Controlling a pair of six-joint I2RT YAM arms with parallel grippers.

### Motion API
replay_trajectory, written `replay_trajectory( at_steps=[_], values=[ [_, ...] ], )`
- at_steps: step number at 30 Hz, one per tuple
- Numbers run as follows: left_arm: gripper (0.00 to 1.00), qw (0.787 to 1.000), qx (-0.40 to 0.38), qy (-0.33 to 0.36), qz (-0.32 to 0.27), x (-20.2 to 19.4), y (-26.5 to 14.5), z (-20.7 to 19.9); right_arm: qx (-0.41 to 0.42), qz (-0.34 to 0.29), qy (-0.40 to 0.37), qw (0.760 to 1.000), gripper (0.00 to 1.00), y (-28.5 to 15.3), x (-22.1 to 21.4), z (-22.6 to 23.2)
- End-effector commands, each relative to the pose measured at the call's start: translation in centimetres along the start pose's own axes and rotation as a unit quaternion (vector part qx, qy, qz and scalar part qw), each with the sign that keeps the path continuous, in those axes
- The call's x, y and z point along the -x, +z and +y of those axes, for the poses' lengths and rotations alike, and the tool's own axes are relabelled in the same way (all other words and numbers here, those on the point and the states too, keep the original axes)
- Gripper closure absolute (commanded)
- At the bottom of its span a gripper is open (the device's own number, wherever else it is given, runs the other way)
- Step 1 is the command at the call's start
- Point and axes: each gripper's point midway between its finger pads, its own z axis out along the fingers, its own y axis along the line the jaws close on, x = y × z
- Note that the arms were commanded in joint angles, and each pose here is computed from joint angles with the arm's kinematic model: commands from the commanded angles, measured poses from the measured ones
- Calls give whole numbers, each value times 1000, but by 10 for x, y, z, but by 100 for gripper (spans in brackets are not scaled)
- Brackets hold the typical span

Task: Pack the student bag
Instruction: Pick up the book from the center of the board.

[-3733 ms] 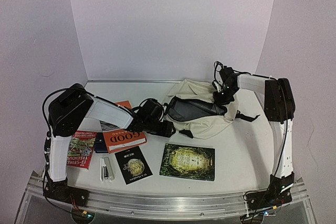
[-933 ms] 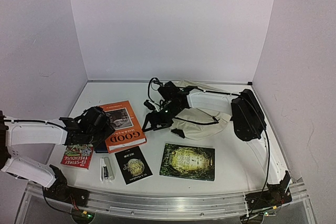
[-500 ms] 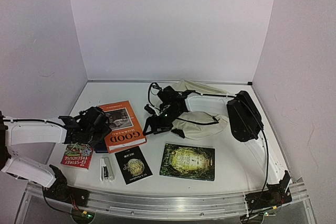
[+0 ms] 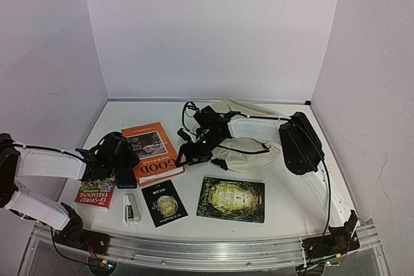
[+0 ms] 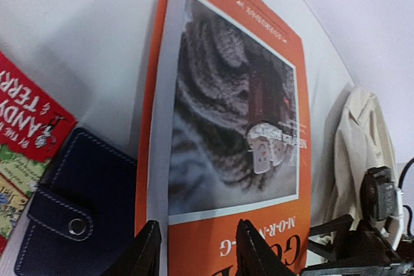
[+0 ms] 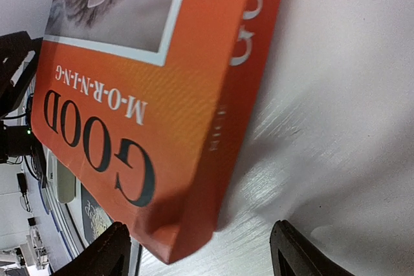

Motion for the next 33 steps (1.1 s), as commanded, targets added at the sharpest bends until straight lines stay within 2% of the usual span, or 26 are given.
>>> replay_trajectory(
  at_steps=[1,6,9,10,14,17,27,33],
  values=[
    [72,996,-87,10,-19,13,-6,-44,27,13,4,1000,26,13,-7,5],
    [95,994,-101,19,-26,19,-11,-54,45,5,-5,999,26,5,0,18],
    [99,996,-85,17,-32,22,-12,-49,45,0,-9,999,26,0,4,21],
    [97,997,-73,9,-36,24,-13,-44,41,-2,-10,999,26,-1,5,22],
    [79,998,6,-31,-49,28,-20,-4,0,-15,-19,1000,26,-6,8,11],
    [74,998,33,-36,-48,26,-21,13,-20,-18,-15,1000,27,-5,9,2],
    [72,1000,-11,-29,5,7,15,-2,-24,-13,-10,1000,28,1,6,-4],
    [78,998,-53,2,18,2,29,-27,-19,-7,-10,1000,31,6,2,-5]
  ],
)
